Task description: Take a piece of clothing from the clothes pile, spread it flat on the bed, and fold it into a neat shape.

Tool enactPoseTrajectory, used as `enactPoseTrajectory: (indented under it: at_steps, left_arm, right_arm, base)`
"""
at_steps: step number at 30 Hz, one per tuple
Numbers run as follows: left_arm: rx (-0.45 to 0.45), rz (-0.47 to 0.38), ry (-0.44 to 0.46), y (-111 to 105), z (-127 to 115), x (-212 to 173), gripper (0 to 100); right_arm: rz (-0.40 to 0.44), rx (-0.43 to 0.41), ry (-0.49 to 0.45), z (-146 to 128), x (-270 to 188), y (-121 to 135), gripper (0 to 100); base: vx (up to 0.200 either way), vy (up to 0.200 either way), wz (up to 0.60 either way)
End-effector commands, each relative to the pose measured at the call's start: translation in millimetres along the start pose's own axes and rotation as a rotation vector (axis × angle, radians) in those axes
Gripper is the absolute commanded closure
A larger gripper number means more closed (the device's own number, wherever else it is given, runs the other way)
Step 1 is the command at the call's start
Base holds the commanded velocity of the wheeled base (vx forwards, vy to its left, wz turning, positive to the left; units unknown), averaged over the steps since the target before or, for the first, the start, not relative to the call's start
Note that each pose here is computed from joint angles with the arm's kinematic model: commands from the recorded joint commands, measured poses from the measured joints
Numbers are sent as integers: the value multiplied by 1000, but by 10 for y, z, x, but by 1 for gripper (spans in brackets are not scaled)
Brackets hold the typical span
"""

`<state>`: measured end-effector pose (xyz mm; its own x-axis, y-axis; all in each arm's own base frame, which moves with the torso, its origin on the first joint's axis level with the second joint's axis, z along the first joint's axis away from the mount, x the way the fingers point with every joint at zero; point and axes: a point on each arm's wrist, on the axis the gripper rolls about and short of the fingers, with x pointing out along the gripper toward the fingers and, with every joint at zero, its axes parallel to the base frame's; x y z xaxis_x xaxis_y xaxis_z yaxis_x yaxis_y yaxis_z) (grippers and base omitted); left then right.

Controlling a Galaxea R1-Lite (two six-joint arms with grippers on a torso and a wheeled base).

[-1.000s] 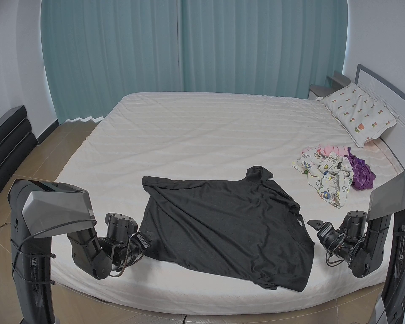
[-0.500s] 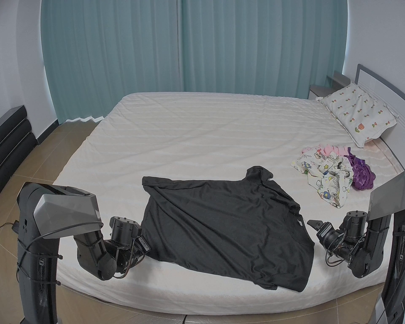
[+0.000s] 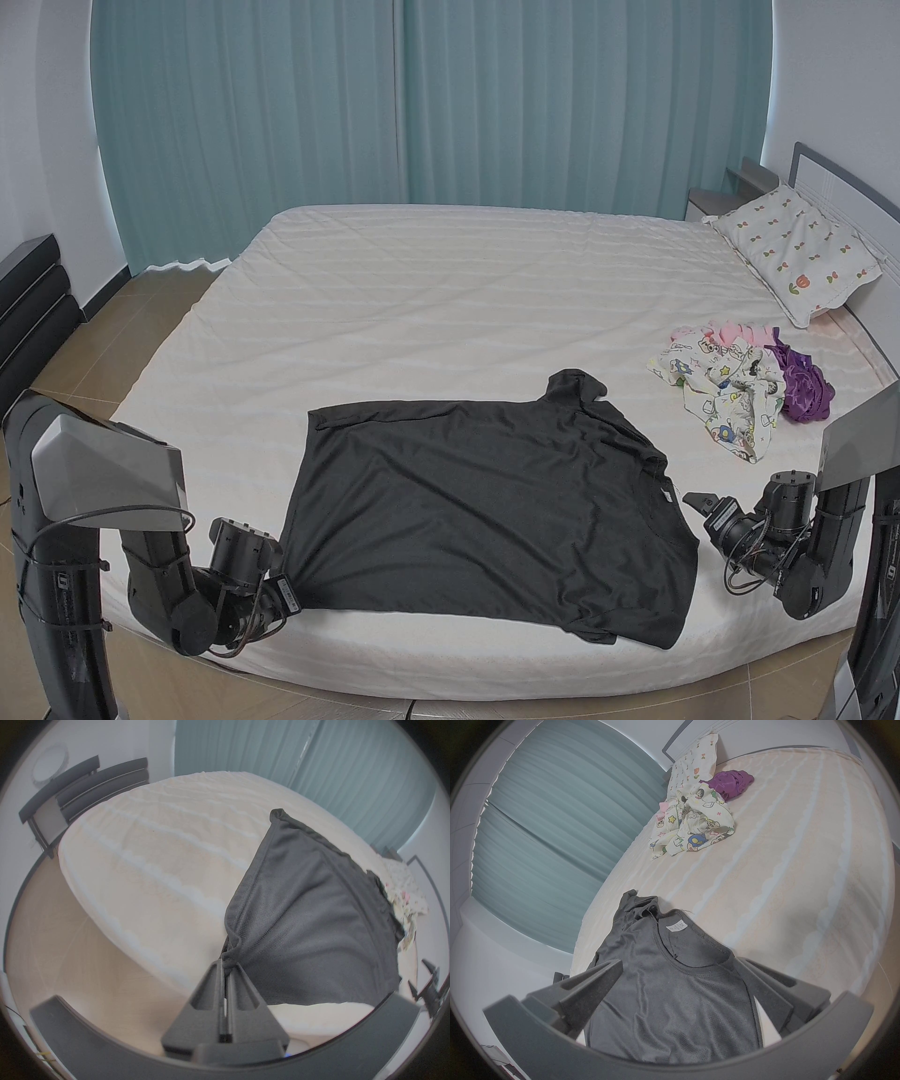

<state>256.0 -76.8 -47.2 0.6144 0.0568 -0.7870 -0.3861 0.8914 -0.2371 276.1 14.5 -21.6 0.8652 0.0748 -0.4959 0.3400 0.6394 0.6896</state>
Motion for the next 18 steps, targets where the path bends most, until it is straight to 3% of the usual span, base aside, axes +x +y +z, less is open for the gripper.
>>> enactPoseTrajectory:
  at_steps: [1, 10, 15, 18]
  left_arm:
    - [25, 39, 23, 144, -10, -135, 100]
    - [81, 110, 91, 270, -24, -224, 100]
    - [77, 103, 90, 259, -23, -208, 100]
    - [76, 98, 89, 252, -16, -205, 100]
  right_arm:
    - [4, -1, -1, -2, -17, 2, 0]
    - [-16, -37, 13, -25, -51, -38, 0]
    - [-67, -129, 80, -120, -164, -153, 0]
    - [-104, -217, 175, -234, -236, -284, 0]
  base:
    - [0, 0, 0]
    - [0, 0, 0]
    - [0, 0, 0]
    - [0, 0, 0]
